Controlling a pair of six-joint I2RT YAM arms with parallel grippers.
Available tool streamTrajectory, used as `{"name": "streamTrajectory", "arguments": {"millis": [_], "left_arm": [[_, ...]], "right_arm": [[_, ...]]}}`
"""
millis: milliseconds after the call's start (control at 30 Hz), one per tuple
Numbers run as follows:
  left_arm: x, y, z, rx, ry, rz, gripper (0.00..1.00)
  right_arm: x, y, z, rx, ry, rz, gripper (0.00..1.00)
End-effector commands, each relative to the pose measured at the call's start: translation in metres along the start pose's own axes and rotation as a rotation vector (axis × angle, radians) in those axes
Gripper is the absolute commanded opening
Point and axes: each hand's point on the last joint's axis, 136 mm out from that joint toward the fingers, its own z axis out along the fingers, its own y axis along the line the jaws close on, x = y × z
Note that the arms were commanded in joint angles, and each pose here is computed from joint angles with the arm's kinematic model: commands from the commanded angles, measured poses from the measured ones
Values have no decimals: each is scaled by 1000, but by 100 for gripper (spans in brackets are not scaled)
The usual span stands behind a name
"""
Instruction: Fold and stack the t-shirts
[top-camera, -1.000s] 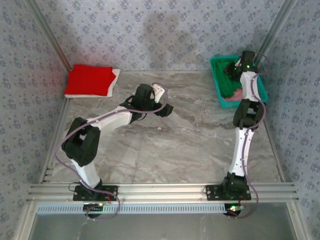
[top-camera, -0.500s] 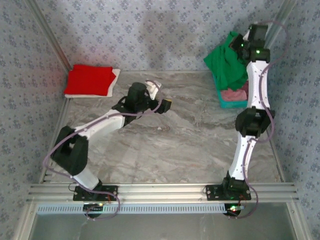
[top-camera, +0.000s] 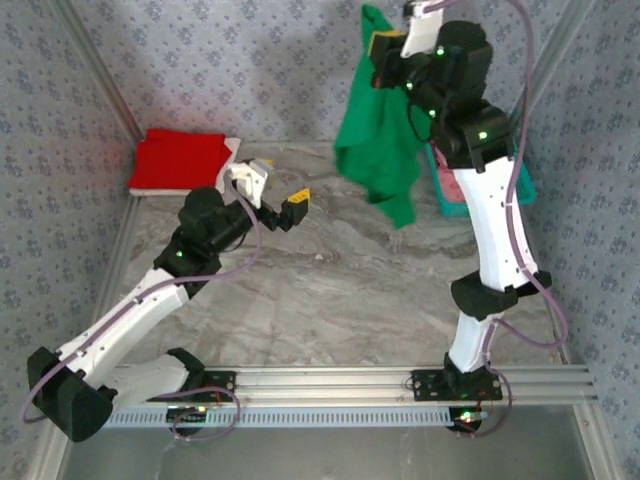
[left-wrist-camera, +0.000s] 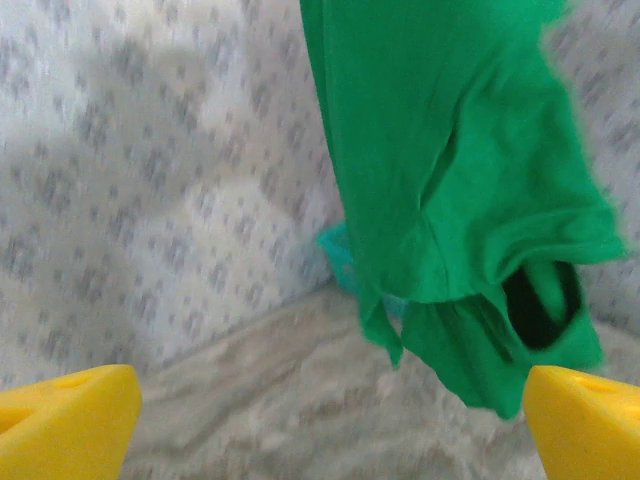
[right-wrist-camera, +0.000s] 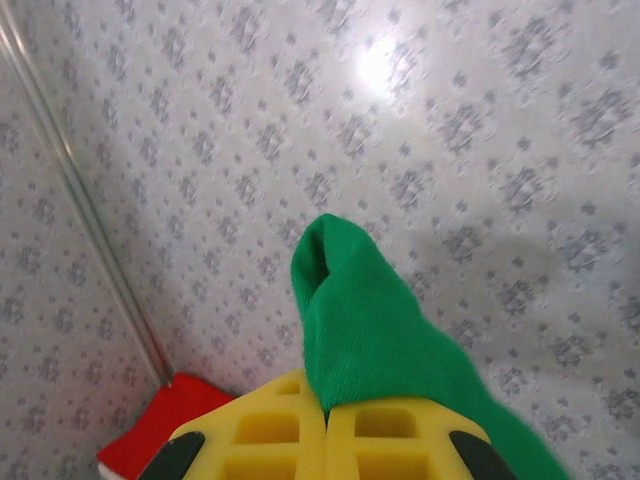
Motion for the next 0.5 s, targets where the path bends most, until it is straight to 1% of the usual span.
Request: {"name": "streamTrajectory", "arguments": {"millis": [0, 33, 67, 100, 133, 200, 233, 267, 300, 367, 400, 467], "left_arm": [[33, 23, -9, -99, 70, 0, 98], [41, 28, -12, -115, 82, -11, 98], [50, 33, -15, -131, 100, -27, 98], [61, 39, -18, -148, 120, -45, 98], [72, 44, -19, -158, 142, -59, 98], [97, 53, -23, -184, 207, -89, 98], [107, 55, -24, -192, 237, -96, 98], [118, 57, -26, -198, 270, -102, 98], [128, 57, -28, -198, 302, -110, 98], [145, 56, -33, -199, 364, -134, 97], [153, 53, -36, -187, 390, -151, 97], [165, 41, -40, -134, 428, -191, 97]], "right_arm": [[57, -10, 40, 99, 82, -18, 3], [82, -9, 54, 105, 125, 9, 17], [113, -9, 70, 100, 175, 43, 38], [143, -9, 84, 95, 225, 69, 46], [169, -12, 95, 102, 273, 95, 46], [227, -21, 111, 127, 408, 123, 50], [242, -32, 116, 155, 442, 131, 50], [252, -44, 117, 188, 462, 141, 50], [262, -59, 115, 218, 487, 166, 52], [272, -79, 106, 254, 502, 218, 56], [275, -88, 100, 276, 497, 228, 58], [291, -98, 81, 290, 531, 242, 59]]}}
